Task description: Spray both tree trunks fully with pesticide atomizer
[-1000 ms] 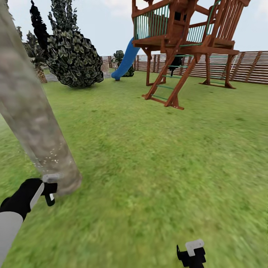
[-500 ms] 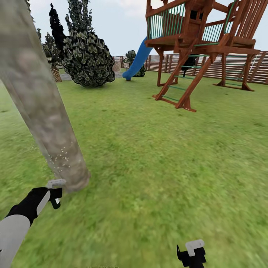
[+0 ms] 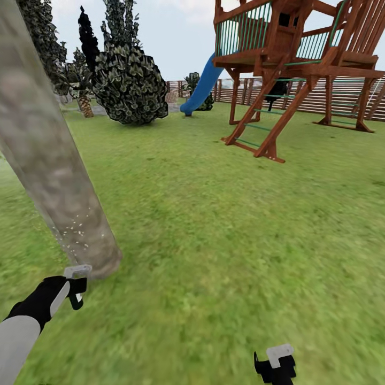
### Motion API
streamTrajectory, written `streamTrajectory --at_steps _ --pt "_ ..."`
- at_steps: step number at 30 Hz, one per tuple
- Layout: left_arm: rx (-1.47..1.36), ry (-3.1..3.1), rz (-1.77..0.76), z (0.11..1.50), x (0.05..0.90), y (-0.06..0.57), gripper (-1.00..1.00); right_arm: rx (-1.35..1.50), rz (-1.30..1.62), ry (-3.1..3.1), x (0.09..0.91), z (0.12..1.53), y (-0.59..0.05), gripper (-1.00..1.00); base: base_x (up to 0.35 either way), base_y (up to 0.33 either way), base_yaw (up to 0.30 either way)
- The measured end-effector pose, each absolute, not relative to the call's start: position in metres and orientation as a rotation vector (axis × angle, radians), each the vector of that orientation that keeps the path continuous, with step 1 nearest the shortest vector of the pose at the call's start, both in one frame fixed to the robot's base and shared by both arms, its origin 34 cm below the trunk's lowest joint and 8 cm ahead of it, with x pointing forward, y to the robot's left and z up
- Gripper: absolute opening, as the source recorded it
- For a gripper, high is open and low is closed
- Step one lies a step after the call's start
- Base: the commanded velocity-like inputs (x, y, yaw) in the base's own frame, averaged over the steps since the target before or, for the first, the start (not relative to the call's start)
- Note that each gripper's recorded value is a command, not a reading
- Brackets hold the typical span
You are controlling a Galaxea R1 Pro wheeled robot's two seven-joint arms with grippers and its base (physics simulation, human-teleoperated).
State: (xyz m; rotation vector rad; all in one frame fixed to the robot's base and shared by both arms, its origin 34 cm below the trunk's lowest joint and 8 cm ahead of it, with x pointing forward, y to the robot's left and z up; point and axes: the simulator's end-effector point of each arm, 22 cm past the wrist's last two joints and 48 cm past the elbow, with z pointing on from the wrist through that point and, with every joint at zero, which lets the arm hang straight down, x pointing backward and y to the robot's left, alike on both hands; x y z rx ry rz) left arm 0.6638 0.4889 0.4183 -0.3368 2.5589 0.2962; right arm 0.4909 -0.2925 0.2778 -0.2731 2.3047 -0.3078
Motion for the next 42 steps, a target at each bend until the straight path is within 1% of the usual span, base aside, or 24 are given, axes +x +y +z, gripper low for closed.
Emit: streamTrajectory --at_steps 6,18,21,28,42 --pt "-0.36 2.554 0.37 0.42 0.66 0.501 -1.0 -0.273 -0.308 2.305 0.491 0.278 -0.293 1.0 0.166 -0.247 0.277" --pt "-0.362 2.557 0.35 0.418 0.661 0.493 -1.0 -0.275 -0.307 2.304 0.491 0.278 -0.292 1.0 0.223 -0.197 0.277" --pt "-0.359 2.559 0.336 0.416 0.662 0.486 -1.0 -0.276 -0.307 2.304 0.491 0.278 -0.292 1.0 0.101 -0.246 0.233" --pt "-0.355 2.545 0.33 0.416 0.666 0.481 -1.0 -0.274 -0.308 2.305 0.491 0.278 -0.292 1.0 0.06 -0.271 0.017" --pt "-0.355 2.544 0.334 0.416 0.666 0.482 -1.0 -0.275 -0.307 2.304 0.491 0.278 -0.292 1.0 0.177 -0.243 0.0"
